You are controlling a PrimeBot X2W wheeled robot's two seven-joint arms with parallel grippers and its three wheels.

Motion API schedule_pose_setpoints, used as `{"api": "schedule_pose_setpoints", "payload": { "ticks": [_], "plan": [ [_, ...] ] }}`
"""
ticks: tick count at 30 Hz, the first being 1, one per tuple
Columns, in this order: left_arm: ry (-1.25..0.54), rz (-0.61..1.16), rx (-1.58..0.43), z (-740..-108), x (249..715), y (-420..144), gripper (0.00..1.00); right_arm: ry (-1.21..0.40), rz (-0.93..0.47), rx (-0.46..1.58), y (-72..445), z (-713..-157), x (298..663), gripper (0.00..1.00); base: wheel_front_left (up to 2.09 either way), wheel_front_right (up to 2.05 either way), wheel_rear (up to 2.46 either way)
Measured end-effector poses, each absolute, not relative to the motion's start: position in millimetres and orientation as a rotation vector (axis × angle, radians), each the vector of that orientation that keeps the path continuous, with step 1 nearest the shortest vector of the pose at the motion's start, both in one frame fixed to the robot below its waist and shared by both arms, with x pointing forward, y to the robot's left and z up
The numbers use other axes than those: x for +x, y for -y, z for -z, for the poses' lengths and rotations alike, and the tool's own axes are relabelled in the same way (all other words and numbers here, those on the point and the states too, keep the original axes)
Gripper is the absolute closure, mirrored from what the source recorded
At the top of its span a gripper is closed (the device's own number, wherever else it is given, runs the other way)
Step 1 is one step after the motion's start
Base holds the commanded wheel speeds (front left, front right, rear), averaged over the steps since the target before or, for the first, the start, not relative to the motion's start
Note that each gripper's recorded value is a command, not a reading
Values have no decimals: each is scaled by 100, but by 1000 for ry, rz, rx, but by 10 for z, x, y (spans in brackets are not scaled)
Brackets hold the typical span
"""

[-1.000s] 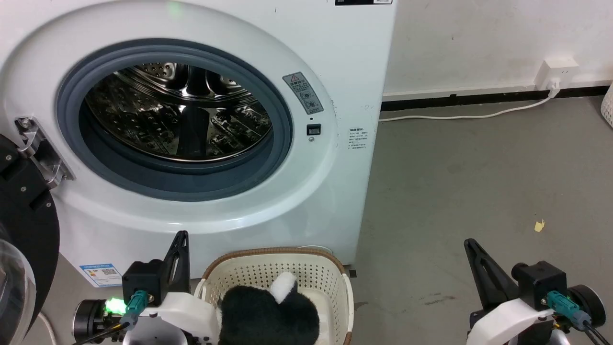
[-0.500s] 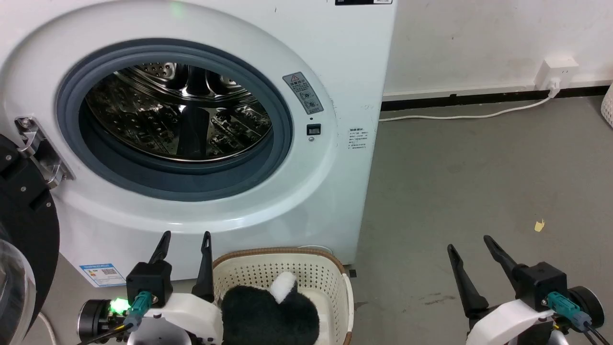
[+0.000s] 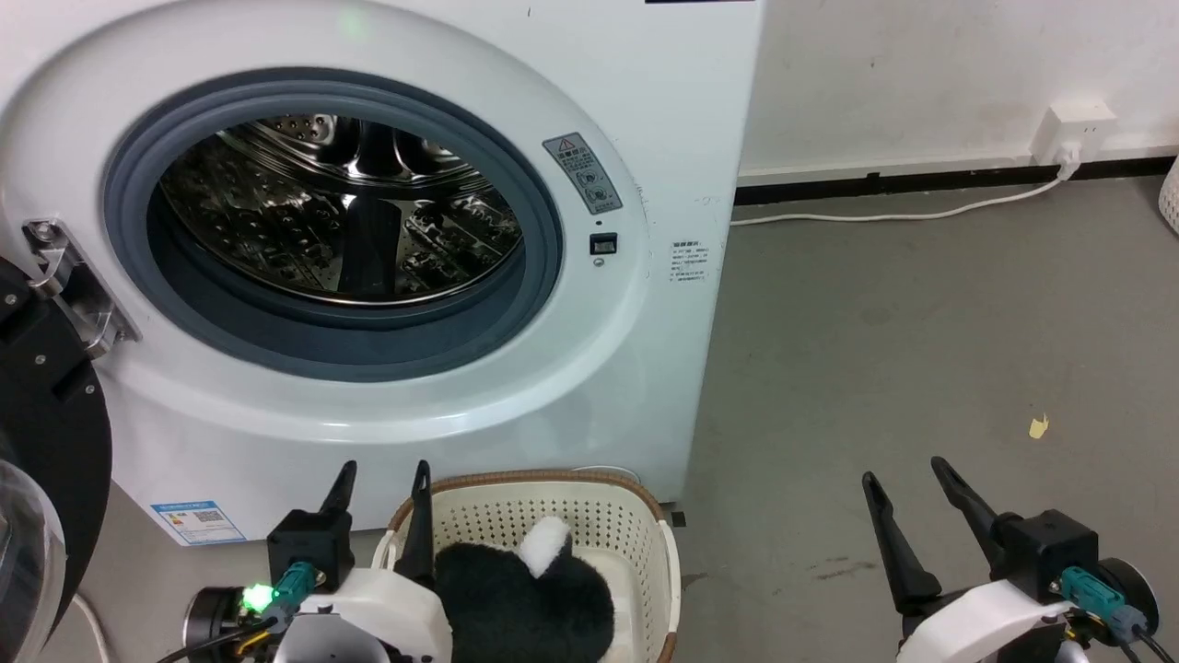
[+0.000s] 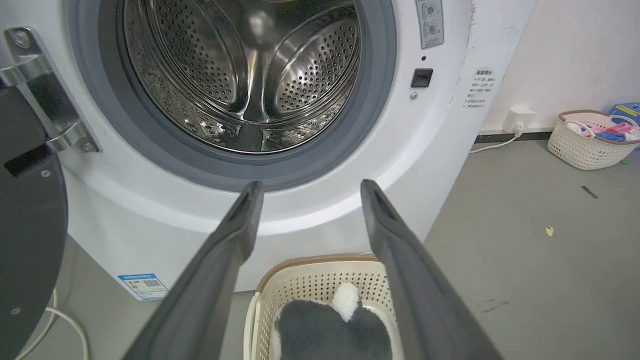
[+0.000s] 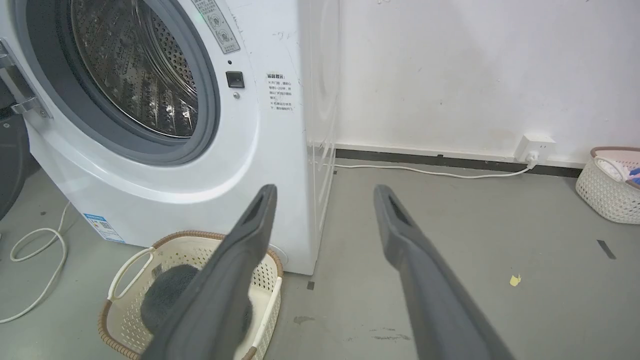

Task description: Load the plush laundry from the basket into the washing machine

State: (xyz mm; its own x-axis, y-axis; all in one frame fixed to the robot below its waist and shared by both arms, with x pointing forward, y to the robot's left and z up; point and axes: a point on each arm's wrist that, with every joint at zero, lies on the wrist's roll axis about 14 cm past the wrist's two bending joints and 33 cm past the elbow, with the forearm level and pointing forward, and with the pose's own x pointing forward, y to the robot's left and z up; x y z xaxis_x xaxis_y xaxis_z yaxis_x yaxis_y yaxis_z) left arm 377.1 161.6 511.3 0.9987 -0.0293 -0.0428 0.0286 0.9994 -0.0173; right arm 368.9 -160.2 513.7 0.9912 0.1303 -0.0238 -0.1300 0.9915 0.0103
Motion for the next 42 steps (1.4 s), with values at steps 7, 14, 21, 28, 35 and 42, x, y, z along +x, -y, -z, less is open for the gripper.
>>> {"api": "schedule_pose_setpoints", "payload": {
  "ticks": [7, 14, 21, 28, 35, 42],
  "plan": [
    [-112, 49, -54, -4943, 3824, -1515, 0, -39, -123, 28, 1624, -5065, 3702, 0, 0, 0, 0],
    [-198, 91, -78, -4719, 3886, -1361, 0, -60, -112, 49, 1656, -4969, 3722, 0, 0, 0, 0],
    [-290, 117, -110, -4458, 3935, -1233, 0, -85, -96, 70, 1700, -4853, 3752, 0, 0, 0, 0],
    [-385, 137, -149, -4191, 3972, -1097, 0, -118, -77, 92, 1752, -4708, 3779, 0, 0, 0, 0],
    [-482, 143, -185, -3914, 3995, -975, 0, -139, -57, 112, 1803, -4598, 3852, 0, 0, 0, 0],
    [-572, 123, -217, -3628, 4044, -924, 0, -178, -30, 131, 1874, -4421, 3889, 0, 0, 0, 0]
  ]
}}
